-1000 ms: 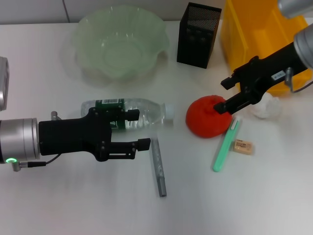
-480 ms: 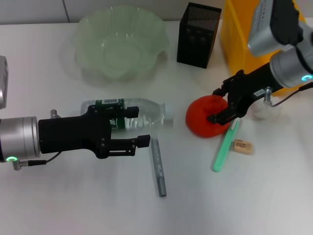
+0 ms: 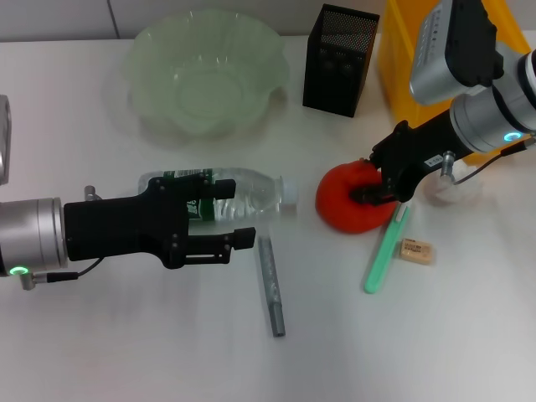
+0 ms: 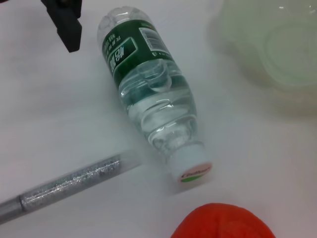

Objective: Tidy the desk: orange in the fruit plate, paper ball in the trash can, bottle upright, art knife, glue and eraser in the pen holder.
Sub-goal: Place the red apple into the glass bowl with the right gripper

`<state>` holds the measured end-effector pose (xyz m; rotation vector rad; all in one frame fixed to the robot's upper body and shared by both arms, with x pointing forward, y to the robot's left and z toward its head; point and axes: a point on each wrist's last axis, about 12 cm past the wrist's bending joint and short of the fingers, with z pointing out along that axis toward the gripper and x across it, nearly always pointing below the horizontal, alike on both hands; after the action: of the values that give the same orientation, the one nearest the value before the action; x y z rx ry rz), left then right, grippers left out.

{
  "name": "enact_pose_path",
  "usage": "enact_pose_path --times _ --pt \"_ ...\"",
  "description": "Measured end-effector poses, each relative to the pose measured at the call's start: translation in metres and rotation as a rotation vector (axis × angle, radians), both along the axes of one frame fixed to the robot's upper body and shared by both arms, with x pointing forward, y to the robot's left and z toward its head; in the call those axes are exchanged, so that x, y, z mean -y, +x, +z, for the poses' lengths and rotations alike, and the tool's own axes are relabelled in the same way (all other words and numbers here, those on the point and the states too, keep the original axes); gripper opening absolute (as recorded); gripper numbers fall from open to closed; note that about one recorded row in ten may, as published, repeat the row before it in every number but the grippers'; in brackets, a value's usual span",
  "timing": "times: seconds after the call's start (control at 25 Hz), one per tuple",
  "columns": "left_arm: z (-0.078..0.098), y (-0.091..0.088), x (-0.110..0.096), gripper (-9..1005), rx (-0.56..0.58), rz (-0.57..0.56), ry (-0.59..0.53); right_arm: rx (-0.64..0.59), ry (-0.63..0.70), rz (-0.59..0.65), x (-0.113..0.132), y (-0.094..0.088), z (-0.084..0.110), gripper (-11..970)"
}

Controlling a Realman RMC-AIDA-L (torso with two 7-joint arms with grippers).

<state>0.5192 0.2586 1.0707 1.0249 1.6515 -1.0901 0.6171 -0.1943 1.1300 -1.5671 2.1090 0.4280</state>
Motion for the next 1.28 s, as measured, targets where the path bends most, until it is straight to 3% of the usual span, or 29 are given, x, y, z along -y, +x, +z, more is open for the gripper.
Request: enact_pose_path --times 0.24,0.44,0.6,0.68,0.88,1.08,1.28 --pt "0.0 0.0 0.0 813 0.0 0.0 0.0 0.007 0.0 -0.001 0.0 0.001 0.002 345" --pt "0.0 0.0 0.0 813 0.002 0.001 0.0 0.015 0.001 -0.002 0.001 0.002 0.005 211" --pt "0.0 0.0 0.0 813 0.002 0.0 -0.001 0.017 0.005 0.005 0.001 0.002 0.01 174" --pt "0.001 0.001 0.0 813 -0.002 0.001 -0.002 0.001 0.014 0.017 0.002 -0.001 0.021 161" --pt "0.001 0.001 0.0 813 -0.004 0.001 -0.002 0.011 0.13 -0.006 0.017 -0.006 0.076 139" --pt "0.0 0.0 0.0 813 -0.006 0.004 -0.003 0.082 0.255 -0.017 0.013 -0.001 0.102 110" --pt "0.001 0.001 0.0 812 -0.005 0.002 -0.004 0.192 0.378 -0.037 -0.002 0.011 0.109 69"
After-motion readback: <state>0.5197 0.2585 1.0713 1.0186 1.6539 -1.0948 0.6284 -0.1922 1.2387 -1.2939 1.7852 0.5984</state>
